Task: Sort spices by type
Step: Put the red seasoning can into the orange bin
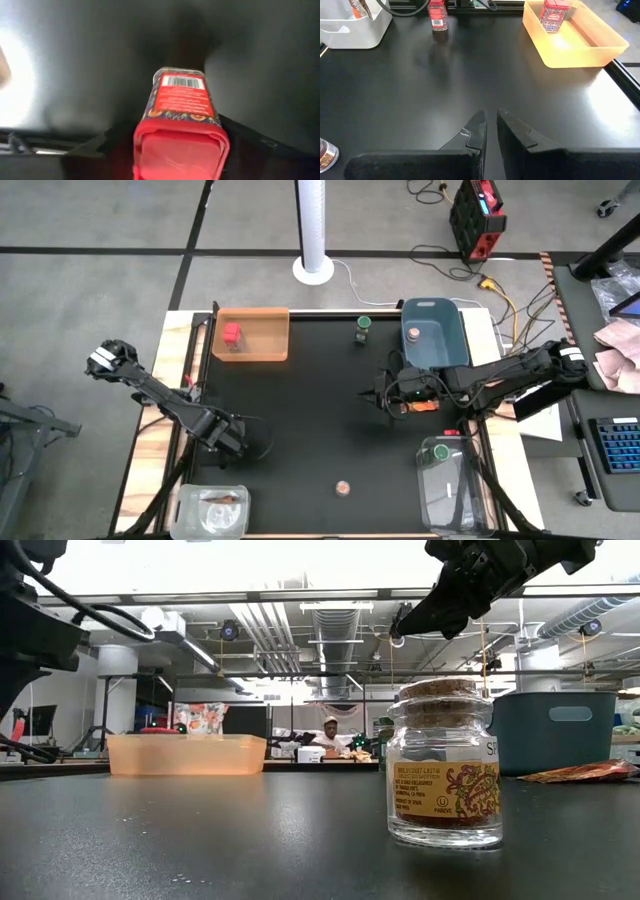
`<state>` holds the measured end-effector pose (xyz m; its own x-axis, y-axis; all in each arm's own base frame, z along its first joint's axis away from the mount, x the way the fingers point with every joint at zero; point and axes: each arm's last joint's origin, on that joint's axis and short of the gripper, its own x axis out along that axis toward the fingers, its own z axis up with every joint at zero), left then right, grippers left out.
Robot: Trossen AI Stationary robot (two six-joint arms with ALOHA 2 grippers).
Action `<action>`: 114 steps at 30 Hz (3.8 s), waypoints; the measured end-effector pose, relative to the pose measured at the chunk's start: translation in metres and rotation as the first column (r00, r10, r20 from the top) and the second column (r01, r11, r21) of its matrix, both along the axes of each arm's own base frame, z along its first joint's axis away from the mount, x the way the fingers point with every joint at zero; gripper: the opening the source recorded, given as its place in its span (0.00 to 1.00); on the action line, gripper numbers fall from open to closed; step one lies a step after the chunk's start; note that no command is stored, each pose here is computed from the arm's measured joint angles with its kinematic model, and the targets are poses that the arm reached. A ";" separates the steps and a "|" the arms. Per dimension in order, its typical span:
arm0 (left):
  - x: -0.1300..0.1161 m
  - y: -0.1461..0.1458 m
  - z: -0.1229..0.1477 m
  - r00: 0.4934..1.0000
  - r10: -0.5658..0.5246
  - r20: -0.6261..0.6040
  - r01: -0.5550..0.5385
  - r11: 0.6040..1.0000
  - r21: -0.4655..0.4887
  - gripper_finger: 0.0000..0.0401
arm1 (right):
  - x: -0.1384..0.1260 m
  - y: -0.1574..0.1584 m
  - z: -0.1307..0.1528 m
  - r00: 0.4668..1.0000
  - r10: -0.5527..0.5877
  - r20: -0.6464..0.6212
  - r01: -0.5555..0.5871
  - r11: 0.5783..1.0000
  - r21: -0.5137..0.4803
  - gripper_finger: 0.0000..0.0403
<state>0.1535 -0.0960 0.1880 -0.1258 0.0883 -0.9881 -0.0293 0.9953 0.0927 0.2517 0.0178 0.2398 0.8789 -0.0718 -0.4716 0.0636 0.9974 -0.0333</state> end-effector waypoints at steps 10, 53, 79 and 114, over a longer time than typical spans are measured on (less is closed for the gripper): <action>0.015 -0.007 0.027 0.996 0.007 0.092 -0.005 1.000 -0.026 0.49 | -0.001 0.000 -0.001 1.000 0.000 -0.012 0.000 1.000 -0.001 0.08; 0.115 0.310 0.082 0.983 -0.159 0.087 0.152 0.985 0.079 0.49 | -0.002 0.000 -0.004 0.999 -0.006 -0.047 0.007 1.000 0.007 0.08; 0.122 0.355 0.025 0.997 0.064 0.031 -0.065 0.997 0.028 0.49 | -0.002 0.000 -0.004 0.999 -0.008 -0.050 0.008 1.000 0.011 0.08; 0.118 0.356 0.023 0.995 0.097 -0.021 -0.094 0.990 0.108 0.96 | -0.002 0.000 -0.004 0.999 -0.018 -0.048 0.019 0.999 0.028 0.08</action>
